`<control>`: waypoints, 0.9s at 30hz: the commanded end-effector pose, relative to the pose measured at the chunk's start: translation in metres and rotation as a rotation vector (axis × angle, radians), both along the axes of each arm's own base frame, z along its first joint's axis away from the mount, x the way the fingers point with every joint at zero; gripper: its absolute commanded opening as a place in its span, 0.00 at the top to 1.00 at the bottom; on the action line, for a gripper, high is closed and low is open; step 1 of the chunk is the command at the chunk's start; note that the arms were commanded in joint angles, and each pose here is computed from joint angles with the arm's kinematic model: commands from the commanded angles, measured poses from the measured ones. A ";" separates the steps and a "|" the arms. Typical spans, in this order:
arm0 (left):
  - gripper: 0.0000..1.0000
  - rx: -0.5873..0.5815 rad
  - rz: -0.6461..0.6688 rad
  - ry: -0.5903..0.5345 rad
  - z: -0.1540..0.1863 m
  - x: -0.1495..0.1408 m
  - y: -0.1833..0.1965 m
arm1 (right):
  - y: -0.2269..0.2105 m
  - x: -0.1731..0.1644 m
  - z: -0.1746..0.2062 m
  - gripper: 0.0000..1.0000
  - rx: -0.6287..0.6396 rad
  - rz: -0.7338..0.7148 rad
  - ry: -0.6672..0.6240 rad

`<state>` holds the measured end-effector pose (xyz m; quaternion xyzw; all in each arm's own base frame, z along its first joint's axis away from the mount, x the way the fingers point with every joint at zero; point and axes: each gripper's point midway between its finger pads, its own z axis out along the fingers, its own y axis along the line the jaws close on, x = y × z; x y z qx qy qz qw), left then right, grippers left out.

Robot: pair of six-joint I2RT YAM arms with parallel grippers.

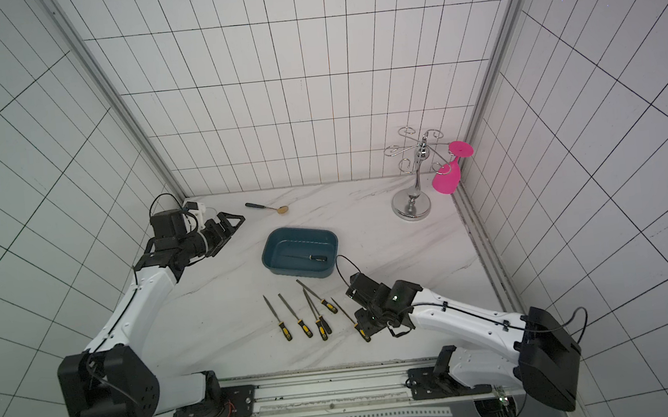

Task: Put the file tool into the storage box
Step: Pick up the file tool from the center of the board.

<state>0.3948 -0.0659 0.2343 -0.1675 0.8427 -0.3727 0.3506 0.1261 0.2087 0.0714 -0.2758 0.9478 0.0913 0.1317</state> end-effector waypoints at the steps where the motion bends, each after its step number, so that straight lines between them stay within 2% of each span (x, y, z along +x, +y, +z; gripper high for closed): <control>1: 0.02 -0.020 -0.023 -0.021 0.007 0.003 -0.004 | 0.000 -0.007 -0.015 0.58 -0.025 -0.011 0.025; 12: 0.02 -0.022 -0.021 -0.022 0.008 0.003 -0.004 | 0.009 -0.013 -0.040 0.57 -0.143 0.023 0.029; 27: 0.02 -0.028 -0.027 -0.024 0.009 0.002 -0.006 | 0.011 -0.010 -0.052 0.58 -0.193 0.014 0.016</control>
